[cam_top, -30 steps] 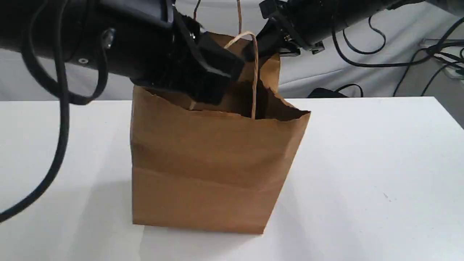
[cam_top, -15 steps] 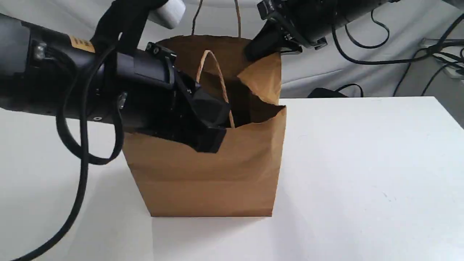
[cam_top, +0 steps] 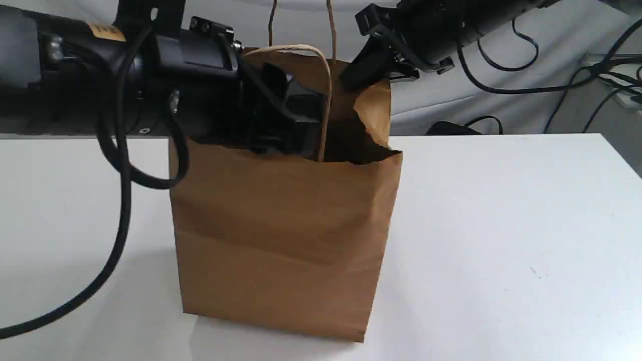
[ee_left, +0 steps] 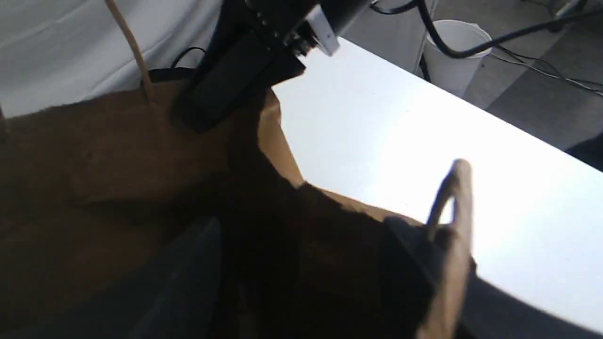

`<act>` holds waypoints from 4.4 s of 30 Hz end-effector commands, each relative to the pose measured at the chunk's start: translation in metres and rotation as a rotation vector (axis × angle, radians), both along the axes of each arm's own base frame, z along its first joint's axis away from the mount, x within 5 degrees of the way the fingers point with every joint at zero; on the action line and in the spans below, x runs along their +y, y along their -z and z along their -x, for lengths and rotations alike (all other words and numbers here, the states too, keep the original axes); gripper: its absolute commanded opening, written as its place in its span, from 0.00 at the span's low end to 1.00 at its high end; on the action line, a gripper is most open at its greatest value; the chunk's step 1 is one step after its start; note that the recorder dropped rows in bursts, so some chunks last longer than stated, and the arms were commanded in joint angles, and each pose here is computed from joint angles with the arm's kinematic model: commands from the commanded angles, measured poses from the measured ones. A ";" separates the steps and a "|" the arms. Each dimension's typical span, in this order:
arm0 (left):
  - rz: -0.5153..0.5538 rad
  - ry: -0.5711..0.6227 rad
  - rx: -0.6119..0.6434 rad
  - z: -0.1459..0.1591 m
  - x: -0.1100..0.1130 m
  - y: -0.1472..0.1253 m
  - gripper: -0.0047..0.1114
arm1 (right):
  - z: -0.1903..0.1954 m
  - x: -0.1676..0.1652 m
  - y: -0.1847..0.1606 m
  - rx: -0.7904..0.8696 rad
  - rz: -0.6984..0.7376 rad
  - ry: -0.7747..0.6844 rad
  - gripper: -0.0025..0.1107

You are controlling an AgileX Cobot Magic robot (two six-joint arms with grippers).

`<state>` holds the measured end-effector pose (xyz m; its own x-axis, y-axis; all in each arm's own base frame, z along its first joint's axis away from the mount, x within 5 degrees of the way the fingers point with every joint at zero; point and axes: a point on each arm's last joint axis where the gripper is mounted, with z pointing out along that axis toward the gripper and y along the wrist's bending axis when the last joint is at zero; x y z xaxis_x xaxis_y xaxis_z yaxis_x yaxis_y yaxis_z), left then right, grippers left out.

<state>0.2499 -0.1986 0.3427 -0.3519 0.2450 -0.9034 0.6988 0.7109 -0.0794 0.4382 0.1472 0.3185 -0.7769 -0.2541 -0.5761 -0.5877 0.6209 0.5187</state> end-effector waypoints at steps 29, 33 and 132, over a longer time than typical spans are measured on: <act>-0.055 0.011 -0.048 0.001 0.002 0.000 0.50 | 0.002 -0.001 -0.002 -0.015 0.027 -0.005 0.36; -0.084 0.028 -0.042 0.002 0.002 0.002 0.50 | 0.002 -0.001 -0.002 -0.015 0.027 -0.005 0.47; 0.333 -0.177 -0.486 0.182 0.150 -0.009 0.04 | 0.238 -0.045 -0.055 -0.674 0.072 0.218 0.02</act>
